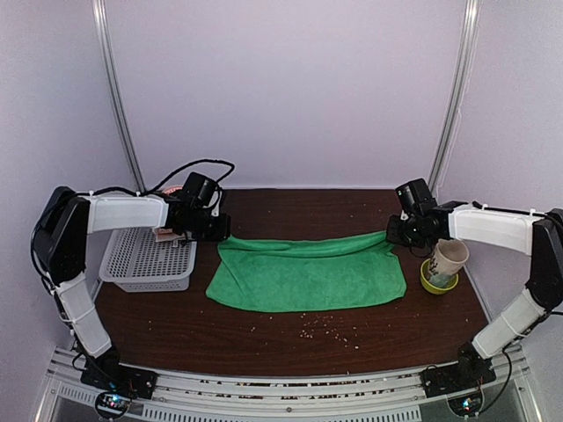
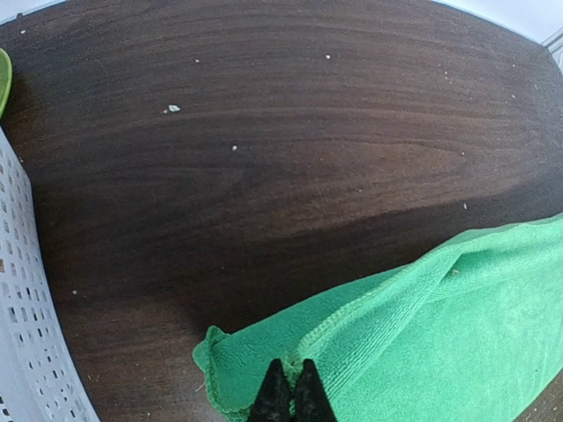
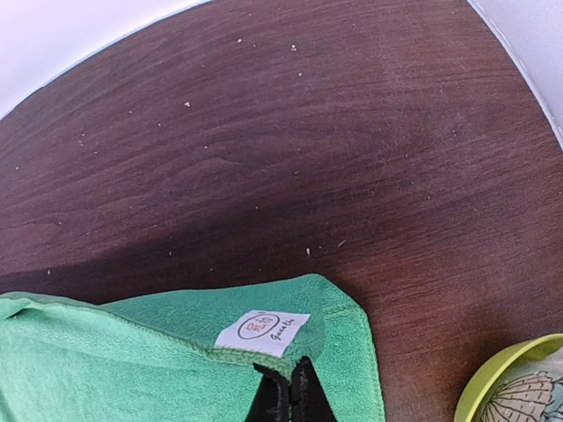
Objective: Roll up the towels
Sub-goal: Fold the towel at the center of the board.
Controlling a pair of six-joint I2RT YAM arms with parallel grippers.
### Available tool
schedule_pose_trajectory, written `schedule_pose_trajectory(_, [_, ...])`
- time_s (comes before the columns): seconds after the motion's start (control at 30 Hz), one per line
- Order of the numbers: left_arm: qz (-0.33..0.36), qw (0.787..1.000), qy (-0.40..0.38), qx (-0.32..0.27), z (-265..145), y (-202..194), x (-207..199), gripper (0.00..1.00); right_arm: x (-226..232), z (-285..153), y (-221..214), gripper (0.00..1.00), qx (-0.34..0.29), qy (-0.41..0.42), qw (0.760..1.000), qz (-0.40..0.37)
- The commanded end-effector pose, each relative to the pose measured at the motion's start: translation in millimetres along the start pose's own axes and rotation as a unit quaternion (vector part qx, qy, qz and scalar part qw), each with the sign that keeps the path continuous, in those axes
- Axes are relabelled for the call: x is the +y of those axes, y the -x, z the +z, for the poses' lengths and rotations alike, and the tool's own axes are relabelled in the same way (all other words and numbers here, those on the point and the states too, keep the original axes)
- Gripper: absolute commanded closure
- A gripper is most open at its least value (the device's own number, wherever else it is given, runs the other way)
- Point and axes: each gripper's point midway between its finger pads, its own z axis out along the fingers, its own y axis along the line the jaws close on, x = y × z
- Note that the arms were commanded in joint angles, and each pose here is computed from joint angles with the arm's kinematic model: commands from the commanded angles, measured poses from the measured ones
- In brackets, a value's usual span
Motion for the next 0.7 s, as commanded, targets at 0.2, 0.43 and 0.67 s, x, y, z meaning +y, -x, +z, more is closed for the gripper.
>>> schedule_pose_trajectory(0.2, [0.007, 0.999, -0.025, -0.030, -27, -7, -21, 1.00, -9, -24, -21, 1.00, 0.004, 0.011, 1.000, 0.018])
schedule_pose_trajectory(0.43, [-0.009, 0.998, -0.033, -0.057, -50, -12, -19, 1.00, -17, -40, -24, 1.00, -0.020, 0.026, 0.998, 0.044])
schedule_pose_trajectory(0.67, [-0.013, 0.989, -0.079, -0.126, -77, 13, -35, 1.00, -8, -68, 6, 1.00, -0.098, 0.074, 0.990, 0.065])
